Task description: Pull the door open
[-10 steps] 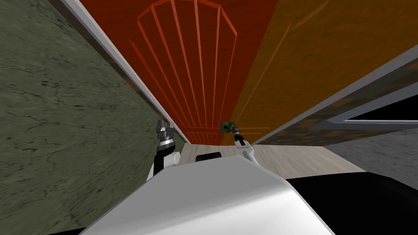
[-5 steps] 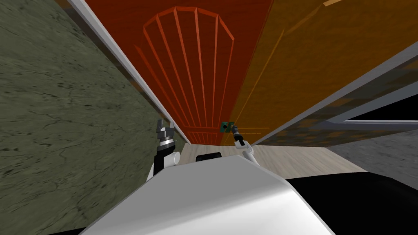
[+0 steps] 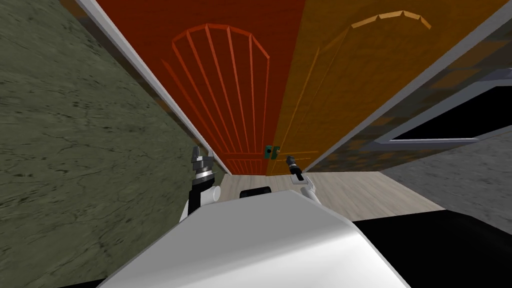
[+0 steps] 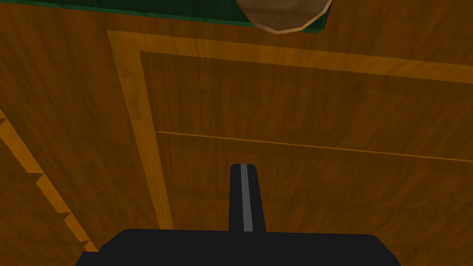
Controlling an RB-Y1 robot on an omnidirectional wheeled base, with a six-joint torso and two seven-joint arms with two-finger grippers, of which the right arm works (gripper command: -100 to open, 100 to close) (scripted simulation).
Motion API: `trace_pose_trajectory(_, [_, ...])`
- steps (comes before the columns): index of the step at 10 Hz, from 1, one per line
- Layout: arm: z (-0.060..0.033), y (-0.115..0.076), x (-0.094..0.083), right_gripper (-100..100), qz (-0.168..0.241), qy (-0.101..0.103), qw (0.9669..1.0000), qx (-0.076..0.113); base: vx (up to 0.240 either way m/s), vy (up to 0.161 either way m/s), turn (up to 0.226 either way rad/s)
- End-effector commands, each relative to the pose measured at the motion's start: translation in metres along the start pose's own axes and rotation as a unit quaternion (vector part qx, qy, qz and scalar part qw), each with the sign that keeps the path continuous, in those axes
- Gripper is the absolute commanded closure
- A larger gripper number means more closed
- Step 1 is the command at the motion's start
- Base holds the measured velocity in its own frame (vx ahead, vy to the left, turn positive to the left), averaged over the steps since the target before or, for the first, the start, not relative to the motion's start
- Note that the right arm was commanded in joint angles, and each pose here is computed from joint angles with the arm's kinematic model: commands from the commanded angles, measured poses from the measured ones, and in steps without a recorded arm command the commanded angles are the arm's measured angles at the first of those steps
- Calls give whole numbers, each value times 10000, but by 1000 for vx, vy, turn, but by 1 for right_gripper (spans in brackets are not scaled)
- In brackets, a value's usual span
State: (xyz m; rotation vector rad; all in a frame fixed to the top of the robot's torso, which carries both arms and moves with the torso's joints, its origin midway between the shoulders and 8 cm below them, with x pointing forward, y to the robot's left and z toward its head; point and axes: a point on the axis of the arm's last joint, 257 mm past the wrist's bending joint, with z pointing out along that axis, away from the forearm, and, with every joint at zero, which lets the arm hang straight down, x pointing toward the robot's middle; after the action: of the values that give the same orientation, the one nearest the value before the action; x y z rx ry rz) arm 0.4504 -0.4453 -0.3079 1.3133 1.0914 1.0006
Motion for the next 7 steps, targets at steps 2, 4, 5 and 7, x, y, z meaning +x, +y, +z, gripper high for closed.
trace_pose_trajectory(2, [-21,40,151,-100,55,159,9998,-64,-187,24,59])
trace_pose_trajectory(4, [-34,75,306,-100,110,316,9994,-123,-187,58,68])
trace_pose_trajectory(5, [-38,106,421,-100,149,426,9988,-170,-181,80,129])
trace_pose_trajectory(7, [-97,-1,131,-100,48,171,9998,-25,-55,0,-75])
